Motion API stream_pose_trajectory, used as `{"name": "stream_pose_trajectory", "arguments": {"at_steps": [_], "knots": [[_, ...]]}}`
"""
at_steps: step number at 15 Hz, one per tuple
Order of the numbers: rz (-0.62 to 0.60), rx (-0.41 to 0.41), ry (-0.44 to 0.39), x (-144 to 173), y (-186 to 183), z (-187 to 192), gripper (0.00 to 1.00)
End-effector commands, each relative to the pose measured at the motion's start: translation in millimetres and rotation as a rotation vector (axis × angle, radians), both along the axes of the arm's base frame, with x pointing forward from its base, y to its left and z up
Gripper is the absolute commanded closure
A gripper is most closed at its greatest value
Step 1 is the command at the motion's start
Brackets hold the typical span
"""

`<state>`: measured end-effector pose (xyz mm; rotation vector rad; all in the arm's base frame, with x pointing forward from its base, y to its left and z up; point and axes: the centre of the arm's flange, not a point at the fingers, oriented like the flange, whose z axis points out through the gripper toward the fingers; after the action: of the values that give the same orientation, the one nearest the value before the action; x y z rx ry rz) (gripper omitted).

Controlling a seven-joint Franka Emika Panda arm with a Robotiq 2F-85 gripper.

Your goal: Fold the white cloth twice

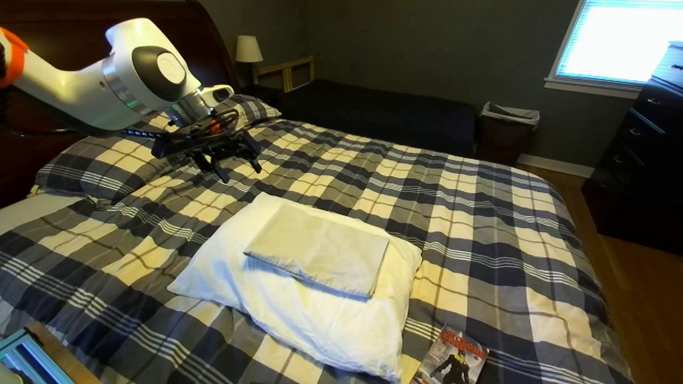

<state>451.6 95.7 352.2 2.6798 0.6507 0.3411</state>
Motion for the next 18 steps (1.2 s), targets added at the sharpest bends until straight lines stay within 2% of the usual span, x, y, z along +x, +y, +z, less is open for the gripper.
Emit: {"name": "stream_pose_trajectory", "arguments": {"at_steps": [1, 2, 6, 10, 14, 18], "knots": [[0.062, 0.054, 0.031, -2.9, -4.8, -35.5, 0.00], [0.046, 0.065, 0.059, -4.0, -5.8, -44.2, 0.00], [-0.024, 0.026, 0.151, -2.9, -7.3, -82.3, 0.00], [-0.112, -0.009, 0.205, -3.1, -7.0, -111.7, 0.00], [-0.182, -0.037, 0.212, -0.9, -2.7, -137.3, 0.00], [-0.160, -0.069, 0.174, 3.3, -1.0, -156.9, 0.00]]}}
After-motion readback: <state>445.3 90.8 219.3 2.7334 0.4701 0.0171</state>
